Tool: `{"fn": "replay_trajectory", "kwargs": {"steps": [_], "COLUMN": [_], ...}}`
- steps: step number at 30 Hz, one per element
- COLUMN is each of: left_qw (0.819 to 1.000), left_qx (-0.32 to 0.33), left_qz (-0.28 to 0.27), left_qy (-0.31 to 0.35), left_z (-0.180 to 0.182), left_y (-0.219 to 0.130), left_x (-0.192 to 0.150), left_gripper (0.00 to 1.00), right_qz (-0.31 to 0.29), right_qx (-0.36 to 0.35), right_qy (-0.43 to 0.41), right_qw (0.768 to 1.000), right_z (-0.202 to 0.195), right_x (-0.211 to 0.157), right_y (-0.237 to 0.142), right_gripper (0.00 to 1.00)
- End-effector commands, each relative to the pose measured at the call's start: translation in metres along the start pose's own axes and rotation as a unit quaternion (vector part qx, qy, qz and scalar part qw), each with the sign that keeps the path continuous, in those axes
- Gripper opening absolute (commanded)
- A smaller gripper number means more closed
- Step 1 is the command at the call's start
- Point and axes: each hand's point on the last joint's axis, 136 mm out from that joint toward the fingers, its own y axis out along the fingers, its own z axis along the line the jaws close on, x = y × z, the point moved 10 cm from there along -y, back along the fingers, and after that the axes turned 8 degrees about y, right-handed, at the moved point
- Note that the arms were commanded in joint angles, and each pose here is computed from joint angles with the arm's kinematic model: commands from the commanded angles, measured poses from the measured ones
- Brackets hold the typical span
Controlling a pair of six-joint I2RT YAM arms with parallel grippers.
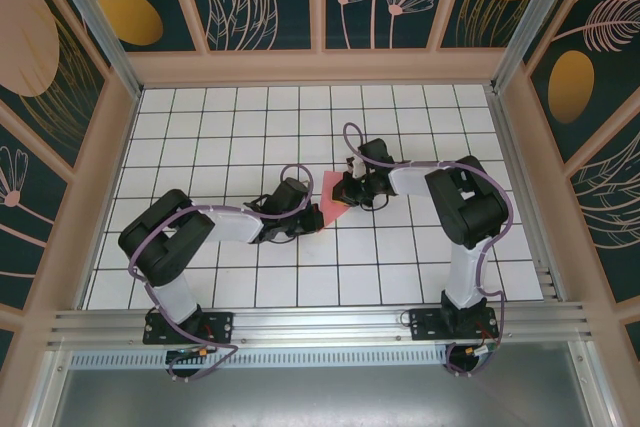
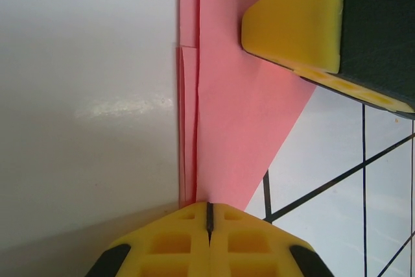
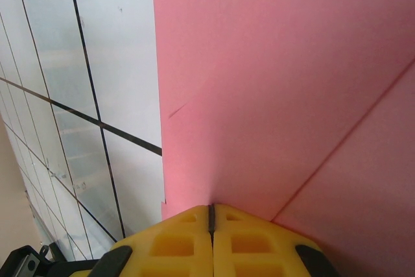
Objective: Fold a paper plane with a square sheet of paper (pick it up from the middle)
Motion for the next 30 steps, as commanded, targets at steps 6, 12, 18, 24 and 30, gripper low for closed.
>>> {"fn": "replay_trajectory", "kwargs": {"steps": [6, 12, 18, 24, 30], "left_qw": [0.998, 0.997, 0.997, 0.997, 0.996], "left_qx": [0.064, 0.067, 0.068, 0.070, 0.075], "left_qz": [0.022, 0.024, 0.024, 0.024, 0.034], "left_qy": [-0.013, -0.016, -0.018, -0.018, -0.024], "left_z": [0.017, 0.018, 0.019, 0.018, 0.021], "left_y": [0.003, 0.003, 0.002, 0.000, 0.000], "left_x": [-0.012, -0.014, -0.014, -0.014, -0.018], "left_gripper": [0.00, 0.00, 0.00, 0.00, 0.00], "right_qz": [-0.043, -0.020, 0.012, 0.030, 0.015], "right_qx": [0.012, 0.025, 0.008, -0.007, -0.061], "right_qy": [-0.017, -0.024, -0.027, -0.026, -0.023], "right_qw": [0.999, 0.999, 1.000, 0.999, 0.998], "right_z": [0.018, 0.017, 0.015, 0.009, -0.013], "right_x": [-0.001, -0.027, -0.045, -0.047, -0.031], "right_y": [-0.016, -0.013, 0.005, 0.016, 0.021], "right_gripper": [0.07, 0.04, 0.03, 0.03, 0.02]}}
